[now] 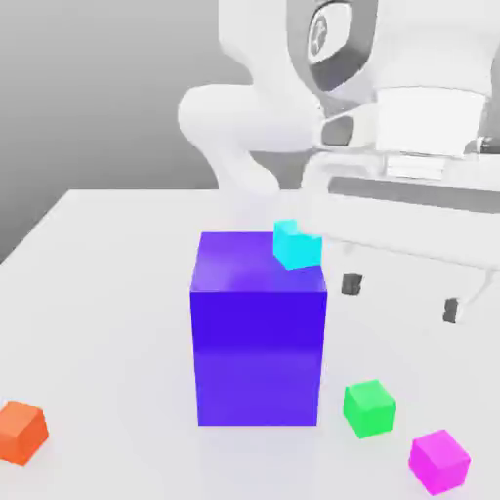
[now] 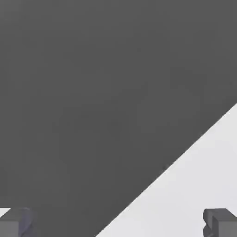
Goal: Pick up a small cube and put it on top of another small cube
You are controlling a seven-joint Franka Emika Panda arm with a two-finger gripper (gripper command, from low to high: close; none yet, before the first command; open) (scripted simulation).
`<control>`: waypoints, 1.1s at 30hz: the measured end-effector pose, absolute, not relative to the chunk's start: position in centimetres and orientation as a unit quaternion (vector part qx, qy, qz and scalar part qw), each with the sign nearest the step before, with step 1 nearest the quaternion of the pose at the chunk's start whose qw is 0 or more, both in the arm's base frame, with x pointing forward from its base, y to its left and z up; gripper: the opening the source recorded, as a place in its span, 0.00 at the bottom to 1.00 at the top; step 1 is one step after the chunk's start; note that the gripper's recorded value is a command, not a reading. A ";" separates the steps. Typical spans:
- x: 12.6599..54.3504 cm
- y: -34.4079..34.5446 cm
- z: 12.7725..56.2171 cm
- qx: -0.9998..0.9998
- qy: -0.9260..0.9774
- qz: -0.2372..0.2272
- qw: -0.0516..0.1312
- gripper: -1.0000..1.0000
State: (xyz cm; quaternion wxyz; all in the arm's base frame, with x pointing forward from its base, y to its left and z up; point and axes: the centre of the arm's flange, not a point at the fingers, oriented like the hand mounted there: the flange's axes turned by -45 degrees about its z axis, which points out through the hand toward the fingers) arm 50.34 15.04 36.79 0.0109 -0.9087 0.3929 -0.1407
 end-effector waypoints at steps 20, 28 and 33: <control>45.8 23.1 13.2 -0.820 0.573 0.000 0.001 0.00; 45.9 23.2 14.3 -0.819 0.573 0.000 0.002 0.00; 45.1 22.7 20.3 -0.803 0.596 0.006 0.008 0.00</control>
